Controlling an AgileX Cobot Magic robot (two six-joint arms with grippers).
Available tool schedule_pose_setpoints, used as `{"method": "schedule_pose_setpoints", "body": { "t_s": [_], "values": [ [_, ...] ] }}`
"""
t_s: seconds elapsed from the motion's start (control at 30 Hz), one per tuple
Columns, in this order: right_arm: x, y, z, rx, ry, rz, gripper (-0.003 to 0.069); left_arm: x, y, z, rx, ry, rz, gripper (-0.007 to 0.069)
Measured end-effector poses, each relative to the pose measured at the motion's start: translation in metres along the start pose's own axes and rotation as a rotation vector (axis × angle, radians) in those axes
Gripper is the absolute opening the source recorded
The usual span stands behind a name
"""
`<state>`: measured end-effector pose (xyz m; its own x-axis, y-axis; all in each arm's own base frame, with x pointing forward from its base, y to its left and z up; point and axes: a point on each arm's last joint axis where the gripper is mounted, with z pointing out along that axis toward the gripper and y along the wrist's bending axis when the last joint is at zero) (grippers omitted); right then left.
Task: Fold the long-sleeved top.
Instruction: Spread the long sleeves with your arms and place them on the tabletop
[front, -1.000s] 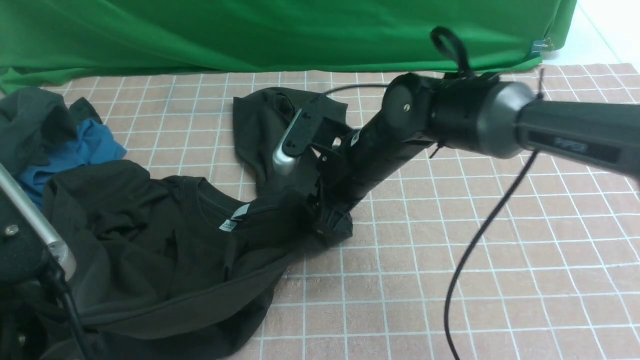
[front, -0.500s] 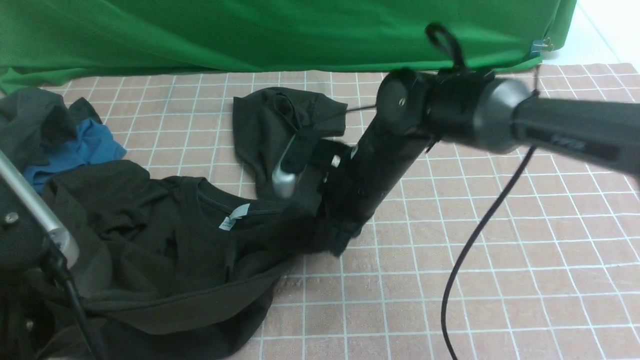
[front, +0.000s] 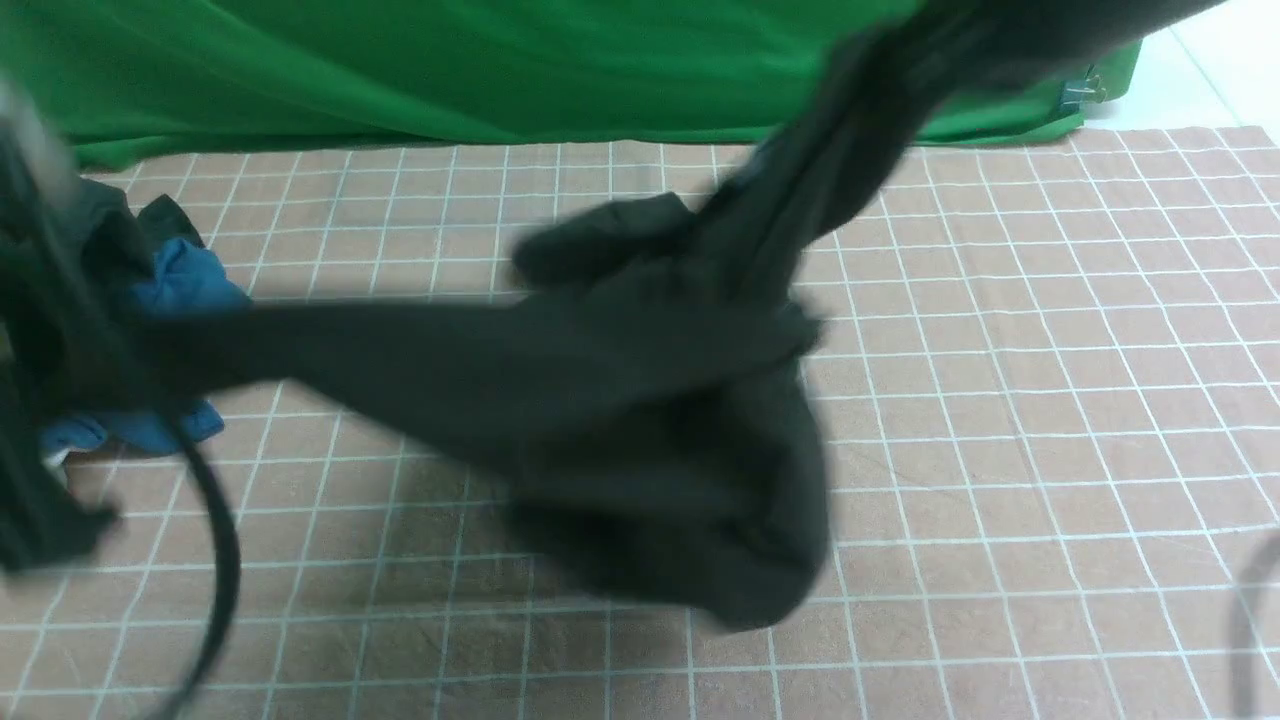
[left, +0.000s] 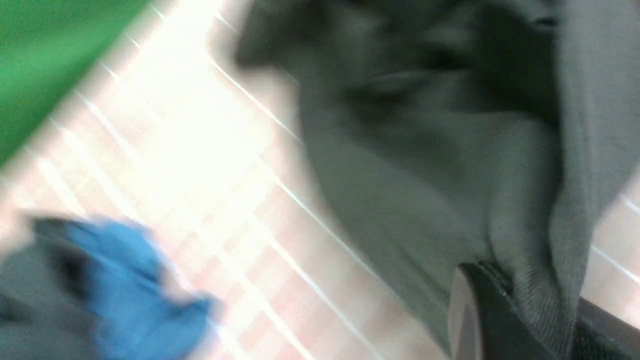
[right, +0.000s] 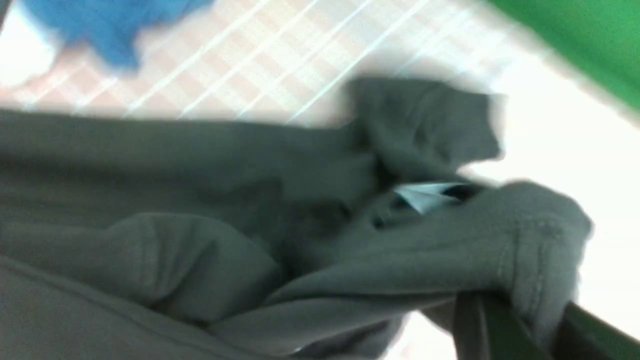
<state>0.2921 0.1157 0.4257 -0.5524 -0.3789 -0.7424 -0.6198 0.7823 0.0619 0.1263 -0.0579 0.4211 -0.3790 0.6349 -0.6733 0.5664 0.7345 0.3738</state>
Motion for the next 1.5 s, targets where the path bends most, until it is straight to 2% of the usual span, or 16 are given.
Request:
{"method": "schedule_pose_setpoints", "body": {
  "t_s": [0.1,0.17,0.2,0.37,0.5,0.6,0.73,0.83,0.87,0.9,1.1,1.27,1.3,1.37,1.43,1.5],
  "values": [
    [0.004,0.007,-0.063,0.109,-0.094,0.024,0.0048,-0.037,0.029,-0.025,-0.138,-0.062,0.026,0.0020],
    [0.007,0.009,-0.078,0.141,-0.116,0.027,0.0048,-0.045,0.035,-0.030,-0.165,-0.071,0.028,0.0020],
    [0.012,0.014,-0.104,0.201,-0.156,0.035,0.0048,-0.060,0.048,-0.048,-0.230,-0.113,0.027,0.0020],
    [0.024,0.020,-0.139,0.319,-0.185,0.061,0.0048,-0.073,0.061,-0.073,-0.294,-0.169,0.036,0.0020],
    [0.032,0.015,-0.144,0.399,-0.137,0.096,0.0048,-0.068,0.058,-0.062,-0.287,-0.110,0.084,0.0020],
    [0.037,0.002,-0.123,0.449,-0.055,0.120,0.0048,-0.054,0.045,-0.026,-0.226,0.018,0.131,0.0020],
    [0.044,-0.020,-0.073,0.462,0.089,0.136,0.0049,-0.025,0.022,0.028,-0.117,0.210,0.169,0.0020],
    [0.044,-0.035,-0.047,0.465,0.132,0.148,0.0050,-0.007,0.011,0.049,-0.075,0.299,0.173,0.0020],
    [0.045,-0.049,-0.024,0.470,0.152,0.169,0.0051,0.011,0.001,0.066,-0.042,0.378,0.168,0.0020],
    [0.045,-0.051,-0.022,0.472,0.153,0.172,0.0051,0.011,0.001,0.066,-0.043,0.377,0.165,0.0020],
    [0.049,-0.094,0.064,0.468,0.167,0.178,0.0066,0.056,-0.023,0.089,0.043,0.530,0.147,0.0020],
    [0.058,-0.114,0.118,0.465,0.157,0.140,0.0174,0.068,-0.029,0.086,0.056,0.537,0.124,0.0020],
    [0.062,-0.119,0.132,0.466,0.157,0.126,0.0253,0.070,-0.030,0.085,0.064,0.533,0.118,0.0020],
    [0.067,-0.124,0.142,0.465,0.165,0.123,0.0367,0.069,-0.032,0.085,0.082,0.521,0.104,0.0020],
    [0.069,-0.124,0.144,0.462,0.184,0.126,0.0460,0.068,-0.034,0.085,0.097,0.506,0.089,0.0020],
    [0.072,-0.123,0.142,0.460,0.215,0.134,0.0499,0.068,-0.035,0.086,0.109,0.498,0.080,0.0020]
  ]
}}
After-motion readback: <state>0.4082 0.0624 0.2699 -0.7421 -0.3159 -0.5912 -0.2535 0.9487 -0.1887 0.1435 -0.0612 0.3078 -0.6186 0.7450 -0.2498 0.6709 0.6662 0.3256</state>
